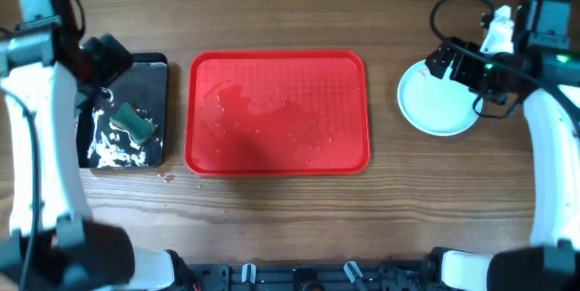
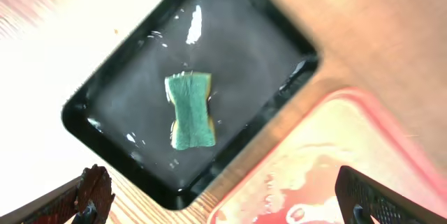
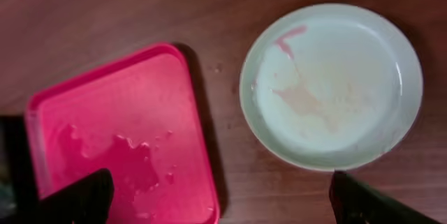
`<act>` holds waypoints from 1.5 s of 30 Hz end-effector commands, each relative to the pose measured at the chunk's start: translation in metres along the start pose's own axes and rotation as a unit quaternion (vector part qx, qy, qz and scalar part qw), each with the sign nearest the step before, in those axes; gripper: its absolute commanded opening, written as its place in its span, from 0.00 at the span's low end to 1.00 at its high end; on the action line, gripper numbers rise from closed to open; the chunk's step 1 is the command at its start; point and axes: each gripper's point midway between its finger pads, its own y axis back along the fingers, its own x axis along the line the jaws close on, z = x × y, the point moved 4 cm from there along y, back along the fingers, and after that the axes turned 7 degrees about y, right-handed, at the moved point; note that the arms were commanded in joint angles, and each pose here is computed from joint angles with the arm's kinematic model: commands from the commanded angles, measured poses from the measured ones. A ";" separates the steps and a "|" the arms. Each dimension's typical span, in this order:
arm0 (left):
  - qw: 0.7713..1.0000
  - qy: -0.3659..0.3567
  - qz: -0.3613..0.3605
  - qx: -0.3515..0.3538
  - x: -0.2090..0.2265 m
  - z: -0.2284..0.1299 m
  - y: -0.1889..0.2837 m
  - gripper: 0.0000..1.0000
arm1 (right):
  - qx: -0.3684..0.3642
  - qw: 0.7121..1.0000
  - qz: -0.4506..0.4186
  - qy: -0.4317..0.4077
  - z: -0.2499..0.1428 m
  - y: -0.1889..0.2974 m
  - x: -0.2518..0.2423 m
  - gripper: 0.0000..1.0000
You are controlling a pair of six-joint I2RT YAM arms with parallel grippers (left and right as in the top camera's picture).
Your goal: Clean dirty plates on tray and stack at the side
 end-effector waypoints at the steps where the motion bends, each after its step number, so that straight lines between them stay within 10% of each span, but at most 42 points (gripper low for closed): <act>1: 0.999 0.008 -0.013 -0.031 0.004 0.004 0.023 1.00 | -0.079 0.996 0.023 0.036 -0.002 0.078 0.029 1.00; 12: 0.999 0.008 -0.012 -0.030 0.004 0.004 0.021 1.00 | -0.232 0.972 -0.016 0.039 -0.076 0.195 0.045 1.00; 19: 0.999 0.008 -0.012 -0.030 0.004 0.004 0.021 1.00 | -0.351 0.910 0.038 0.215 -0.095 0.126 0.056 1.00; 29: 0.999 0.008 -0.012 -0.030 0.004 0.004 0.021 1.00 | -0.497 0.833 0.095 0.226 -0.153 -0.002 0.026 1.00; 45: 0.999 0.008 -0.011 -0.030 0.004 0.004 0.021 1.00 | -0.483 0.848 0.060 0.209 -0.158 -0.017 0.011 1.00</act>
